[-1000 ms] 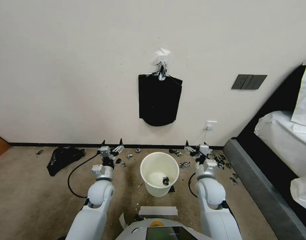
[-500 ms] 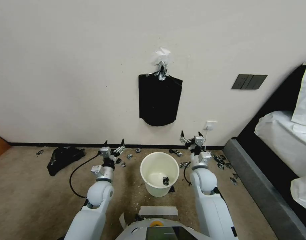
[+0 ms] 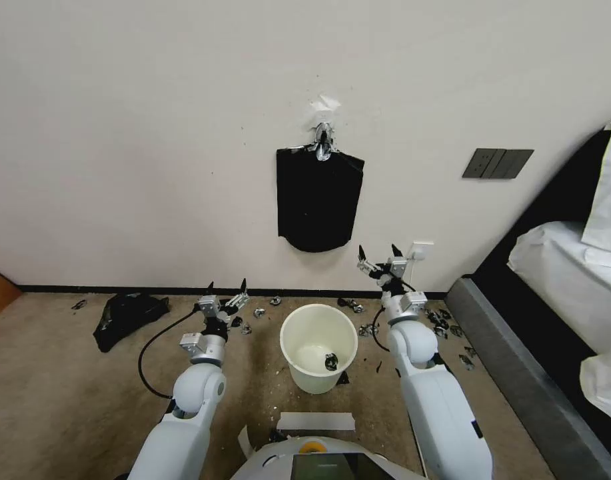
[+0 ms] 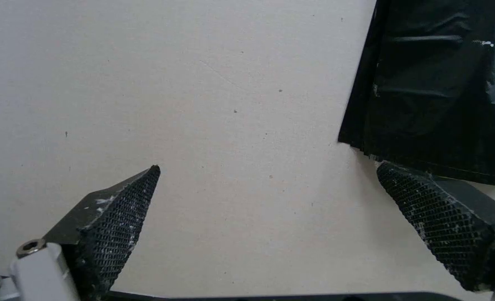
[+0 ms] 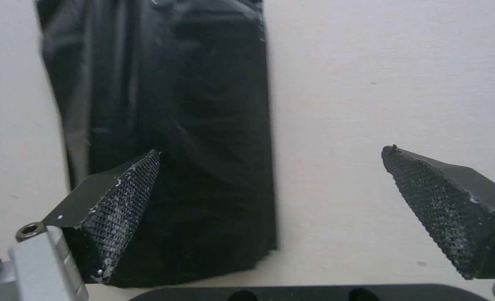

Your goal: Place a trash bag onto the trash bin.

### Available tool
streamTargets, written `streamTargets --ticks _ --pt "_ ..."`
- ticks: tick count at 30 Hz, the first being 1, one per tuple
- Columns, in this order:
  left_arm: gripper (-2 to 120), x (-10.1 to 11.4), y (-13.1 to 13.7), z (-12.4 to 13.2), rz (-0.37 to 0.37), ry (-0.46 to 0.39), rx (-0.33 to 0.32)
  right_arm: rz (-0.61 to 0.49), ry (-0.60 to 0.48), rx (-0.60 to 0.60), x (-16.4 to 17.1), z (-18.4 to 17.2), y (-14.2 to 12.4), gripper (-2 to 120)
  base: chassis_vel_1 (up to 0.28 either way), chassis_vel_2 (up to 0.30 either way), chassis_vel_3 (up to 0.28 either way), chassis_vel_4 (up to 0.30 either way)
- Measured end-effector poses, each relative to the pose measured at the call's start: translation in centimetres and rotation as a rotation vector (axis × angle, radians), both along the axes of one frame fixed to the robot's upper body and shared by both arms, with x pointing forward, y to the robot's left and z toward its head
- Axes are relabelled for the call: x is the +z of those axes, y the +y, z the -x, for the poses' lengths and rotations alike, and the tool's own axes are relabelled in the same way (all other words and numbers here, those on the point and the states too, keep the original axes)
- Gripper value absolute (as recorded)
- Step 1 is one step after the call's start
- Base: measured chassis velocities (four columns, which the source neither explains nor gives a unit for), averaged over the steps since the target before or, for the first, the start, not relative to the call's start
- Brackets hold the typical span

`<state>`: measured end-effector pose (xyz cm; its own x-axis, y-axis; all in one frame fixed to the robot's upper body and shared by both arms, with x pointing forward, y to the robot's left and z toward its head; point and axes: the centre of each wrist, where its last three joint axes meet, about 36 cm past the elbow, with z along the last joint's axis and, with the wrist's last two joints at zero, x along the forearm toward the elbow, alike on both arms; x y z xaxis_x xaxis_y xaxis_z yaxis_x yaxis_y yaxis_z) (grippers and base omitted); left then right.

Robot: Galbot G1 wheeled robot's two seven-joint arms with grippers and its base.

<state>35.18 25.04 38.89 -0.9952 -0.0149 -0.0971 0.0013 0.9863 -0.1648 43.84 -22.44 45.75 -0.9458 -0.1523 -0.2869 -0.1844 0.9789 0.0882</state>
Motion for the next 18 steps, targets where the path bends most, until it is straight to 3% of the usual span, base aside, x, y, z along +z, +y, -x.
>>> streamTargets --ticks 7,11,15,18 --pt "100 -0.2 0.1 0.0 0.005 -0.003 0.011 -0.109 0.013 0.074 1.5 -1.5 1.6 100 0.0 0.0 0.0 0.0" --pt "100 -0.2 0.4 0.0 0.004 -0.009 0.022 -0.322 0.056 0.163 4.1 -3.4 3.6 100 0.0 0.0 0.0 0.0" --pt "100 -0.3 0.5 0.1 0.005 -0.009 0.026 -0.45 0.072 0.234 6.6 -5.1 4.6 100 0.0 0.0 0.0 0.0" --pt "100 -0.3 0.5 0.2 0.006 -0.01 0.028 -0.472 0.074 0.249 7.1 -5.4 4.8 100 0.0 0.0 0.0 0.0"
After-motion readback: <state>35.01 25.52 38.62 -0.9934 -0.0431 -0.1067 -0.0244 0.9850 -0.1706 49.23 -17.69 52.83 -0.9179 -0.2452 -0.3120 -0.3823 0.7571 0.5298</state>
